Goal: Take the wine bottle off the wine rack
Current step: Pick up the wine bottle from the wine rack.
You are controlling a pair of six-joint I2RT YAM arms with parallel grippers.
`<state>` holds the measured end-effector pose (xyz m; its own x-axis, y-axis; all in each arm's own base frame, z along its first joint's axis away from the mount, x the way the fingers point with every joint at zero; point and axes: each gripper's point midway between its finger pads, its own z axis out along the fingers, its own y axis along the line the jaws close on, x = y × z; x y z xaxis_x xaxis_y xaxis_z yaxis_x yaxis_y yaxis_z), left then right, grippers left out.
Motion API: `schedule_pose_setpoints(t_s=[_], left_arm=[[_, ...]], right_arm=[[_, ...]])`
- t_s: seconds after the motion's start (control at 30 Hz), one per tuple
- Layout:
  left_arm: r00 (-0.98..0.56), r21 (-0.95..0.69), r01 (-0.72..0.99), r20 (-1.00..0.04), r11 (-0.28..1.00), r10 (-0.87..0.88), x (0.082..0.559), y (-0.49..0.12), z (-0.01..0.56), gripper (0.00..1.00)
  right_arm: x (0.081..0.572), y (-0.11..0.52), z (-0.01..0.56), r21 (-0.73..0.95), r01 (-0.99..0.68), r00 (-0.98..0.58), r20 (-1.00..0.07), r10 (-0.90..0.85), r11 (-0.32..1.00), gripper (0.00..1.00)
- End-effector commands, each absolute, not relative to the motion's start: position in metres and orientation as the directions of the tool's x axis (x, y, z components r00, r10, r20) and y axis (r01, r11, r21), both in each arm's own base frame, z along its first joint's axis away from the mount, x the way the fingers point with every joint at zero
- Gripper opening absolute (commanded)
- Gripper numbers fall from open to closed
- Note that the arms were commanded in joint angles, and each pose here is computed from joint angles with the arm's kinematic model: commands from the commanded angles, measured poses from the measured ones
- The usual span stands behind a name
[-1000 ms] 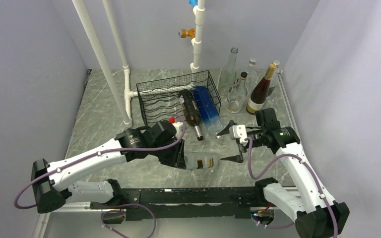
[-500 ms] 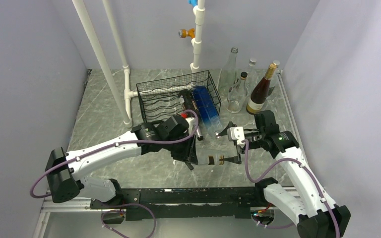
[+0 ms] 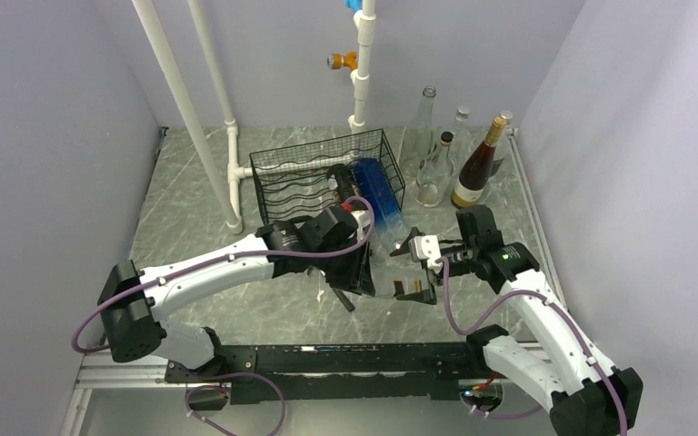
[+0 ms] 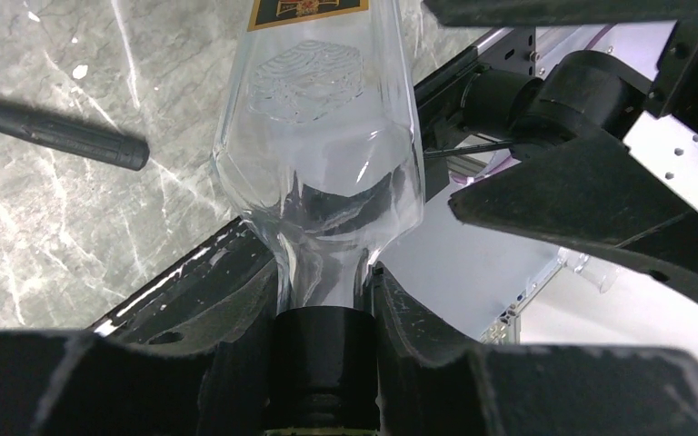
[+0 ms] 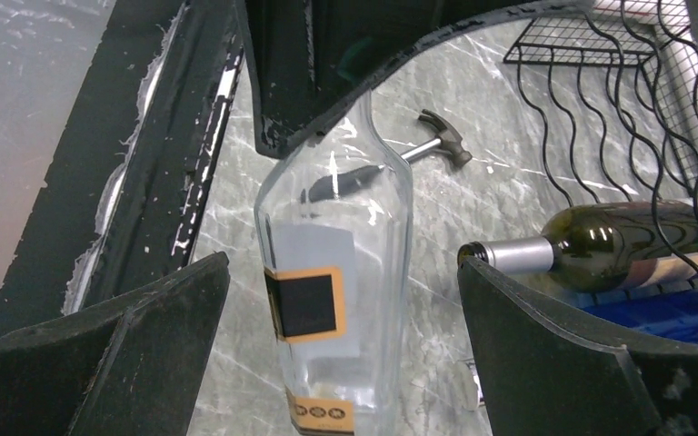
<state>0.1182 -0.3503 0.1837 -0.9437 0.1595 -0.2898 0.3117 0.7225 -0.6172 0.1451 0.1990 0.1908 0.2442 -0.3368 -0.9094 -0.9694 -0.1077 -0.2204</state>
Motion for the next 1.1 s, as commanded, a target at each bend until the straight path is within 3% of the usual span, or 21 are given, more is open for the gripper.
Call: schedule_pose_setpoints(t_s=[0.0, 0.43, 0.87, 1.07], left_arm=[[-0.914, -0.738, 0.379, -0.393, 0.558, 0.100, 0.130, -0.390, 0.246, 0.00], [-0.922, -0.771, 0.371, -0.374, 0.518, 0.105, 0.133, -0.410, 0.252, 0.00], [-0.921, -0.779, 0.373, -0.375, 0.504, 0.103, 0.133, -0.412, 0.254, 0.00], [-0.920, -0.787, 0.376, -0.380, 0.489, 0.095, 0.134, -0.415, 0.257, 0.00]], right_arm=[[0.146, 0.206, 0.188, -0.224, -0.967, 0.251, -0.914, -0.319, -0.119, 1.00], [0.163, 0.213, 0.165, -0.235, -0.968, 0.250, -0.879, -0.407, -0.086, 0.97], [0.167, 0.215, 0.149, -0.257, -0.961, 0.276, -0.852, -0.445, -0.103, 0.82], [0.160, 0.219, 0.148, -0.249, -0.957, 0.289, -0.859, -0.423, -0.148, 0.65]])
